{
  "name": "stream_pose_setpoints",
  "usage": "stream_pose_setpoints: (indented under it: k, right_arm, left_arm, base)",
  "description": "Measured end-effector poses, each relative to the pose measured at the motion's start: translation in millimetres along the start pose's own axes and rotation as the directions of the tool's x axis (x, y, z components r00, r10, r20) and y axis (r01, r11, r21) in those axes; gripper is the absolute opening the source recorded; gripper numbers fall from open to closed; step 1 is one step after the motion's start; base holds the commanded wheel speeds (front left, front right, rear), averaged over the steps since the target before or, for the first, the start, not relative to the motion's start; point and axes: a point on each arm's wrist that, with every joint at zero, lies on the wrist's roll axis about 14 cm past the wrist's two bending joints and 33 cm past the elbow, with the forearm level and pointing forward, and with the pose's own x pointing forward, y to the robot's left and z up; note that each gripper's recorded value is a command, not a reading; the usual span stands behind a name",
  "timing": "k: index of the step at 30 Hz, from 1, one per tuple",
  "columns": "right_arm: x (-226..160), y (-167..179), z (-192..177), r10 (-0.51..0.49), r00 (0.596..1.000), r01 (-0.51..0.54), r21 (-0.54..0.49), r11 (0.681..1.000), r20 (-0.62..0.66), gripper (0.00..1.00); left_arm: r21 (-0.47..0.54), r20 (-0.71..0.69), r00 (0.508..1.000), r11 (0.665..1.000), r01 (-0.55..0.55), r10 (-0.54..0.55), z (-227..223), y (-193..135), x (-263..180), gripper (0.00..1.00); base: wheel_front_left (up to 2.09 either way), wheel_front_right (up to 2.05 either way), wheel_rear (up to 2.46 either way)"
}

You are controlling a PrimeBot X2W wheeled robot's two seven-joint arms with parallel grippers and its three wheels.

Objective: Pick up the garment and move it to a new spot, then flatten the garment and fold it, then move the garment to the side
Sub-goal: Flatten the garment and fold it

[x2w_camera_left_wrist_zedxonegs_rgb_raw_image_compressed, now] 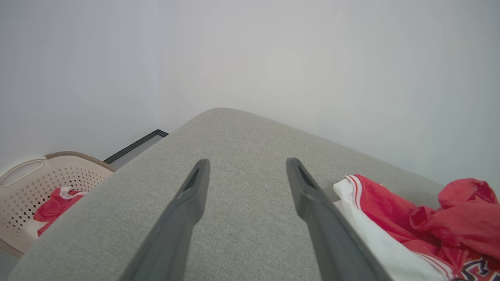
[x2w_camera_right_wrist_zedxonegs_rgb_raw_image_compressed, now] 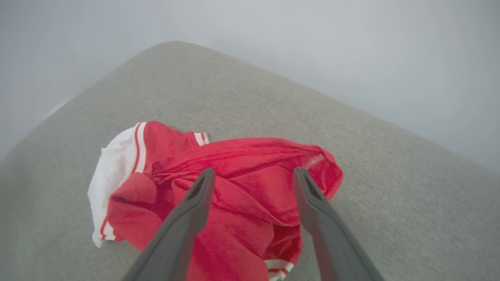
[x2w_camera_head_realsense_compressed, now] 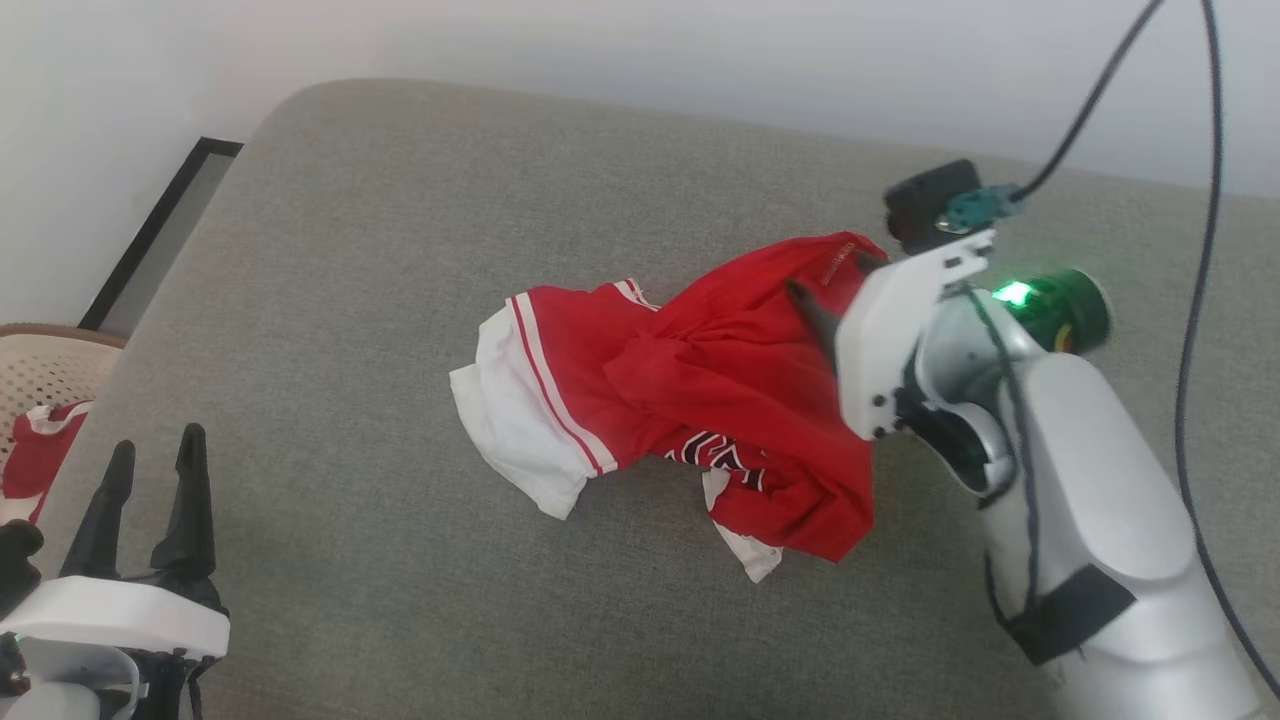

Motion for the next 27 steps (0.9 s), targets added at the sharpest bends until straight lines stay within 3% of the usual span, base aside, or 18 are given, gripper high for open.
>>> stream_pose_setpoints:
  k: [9,18,27]
  right_arm:
    - [-16,-37,-56,-0.11,0.975,0.123,0.06,0.991,-0.191,1.0]
    - [-27,-42,-99,-0.107,0.94,0.153,0.121,0.981,-0.325,1.0]
    - [-9,-39,-133,-0.058,0.916,0.142,0.187,0.972,-0.396,1.0]
  left_arm:
    - [0.003,-0.014,1.0,1.0,0.002,-0.002,-5,-2,1,1.0]
    - [0.009,-0.025,1.0,1.0,-0.006,0.006,-7,1,-2,1.0]
    - [0.021,-0.036,0.999,1.0,-0.013,0.014,-8,3,-1,1.0]
  base:
    - [0.0,0.0,0.0]
    - [0.0,0.0,0.0]
    - [0.0,0.0,0.0]
